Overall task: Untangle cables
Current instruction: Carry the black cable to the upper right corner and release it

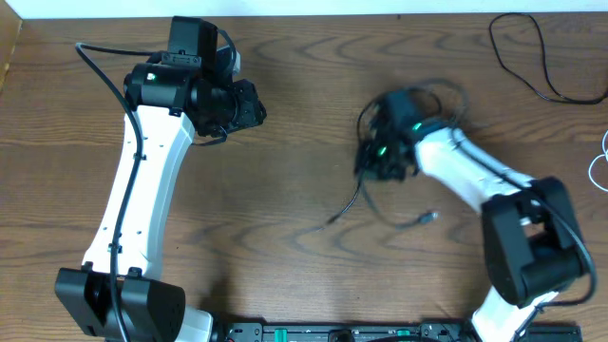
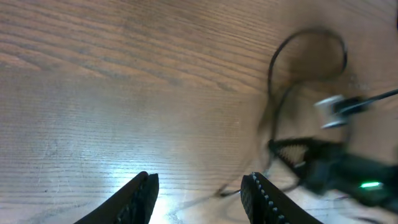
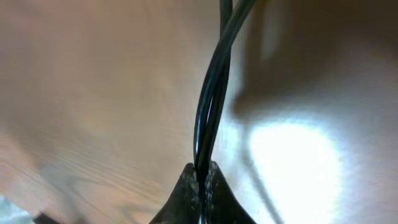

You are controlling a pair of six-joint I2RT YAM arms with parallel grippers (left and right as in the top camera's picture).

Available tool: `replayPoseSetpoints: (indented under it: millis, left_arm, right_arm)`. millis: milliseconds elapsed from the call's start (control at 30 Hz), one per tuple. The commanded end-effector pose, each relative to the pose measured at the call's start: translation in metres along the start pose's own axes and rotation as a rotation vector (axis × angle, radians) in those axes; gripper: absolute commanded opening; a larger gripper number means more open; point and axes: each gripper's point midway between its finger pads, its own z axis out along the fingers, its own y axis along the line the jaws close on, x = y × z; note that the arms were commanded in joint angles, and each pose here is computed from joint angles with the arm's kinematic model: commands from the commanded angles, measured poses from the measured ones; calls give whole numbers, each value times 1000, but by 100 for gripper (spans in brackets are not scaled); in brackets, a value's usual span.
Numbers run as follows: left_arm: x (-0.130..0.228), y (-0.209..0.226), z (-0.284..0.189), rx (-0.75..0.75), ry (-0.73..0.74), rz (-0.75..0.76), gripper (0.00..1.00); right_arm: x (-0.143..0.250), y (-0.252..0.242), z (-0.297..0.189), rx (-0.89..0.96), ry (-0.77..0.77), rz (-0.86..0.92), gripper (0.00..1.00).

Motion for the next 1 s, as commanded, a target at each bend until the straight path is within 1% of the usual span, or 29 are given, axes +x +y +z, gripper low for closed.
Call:
replayPoseSetpoints:
  millis: [0, 67, 133, 233, 333, 367, 433, 567, 700, 833, 967]
  left_arm:
    - [3, 1, 5, 1, 19, 15, 49]
    - [3, 1, 5, 1, 19, 16, 49]
    - [3, 1, 5, 1, 18, 15, 49]
    - [3, 1, 5, 1, 18, 15, 49]
    - [3, 1, 5, 1, 18, 15, 49]
    - [3, 1, 5, 1, 18, 15, 49]
    - [3, 1, 5, 1, 18, 15, 49]
    - [2, 1, 5, 2, 16, 16, 49]
    - [0, 0, 5, 6, 7, 18, 49]
    - [-2, -1, 5, 9, -2, 21, 49]
    - [-3, -1, 5, 10, -5, 22, 49]
  right_arm:
    - [-62, 13, -78, -37, -230, -132, 1]
    - [-87, 7, -113, -34, -318, -153, 1]
    - [-112, -12, -151, 10, -417, -122, 1]
    - [-142, -49, -200, 68, -542, -35, 1]
    - [-160, -91, -237, 96, -629, 53, 1]
    - [-165, -115, -252, 114, -669, 100, 1]
    - [-168, -141, -267, 142, -704, 153, 1]
    - [-166, -214, -307, 259, -798, 298, 1]
    - [-158, -278, -352, 345, -930, 482, 1]
    - [-152, -318, -392, 369, -1068, 594, 1]
    - [-140, -349, -420, 459, -1158, 682, 1]
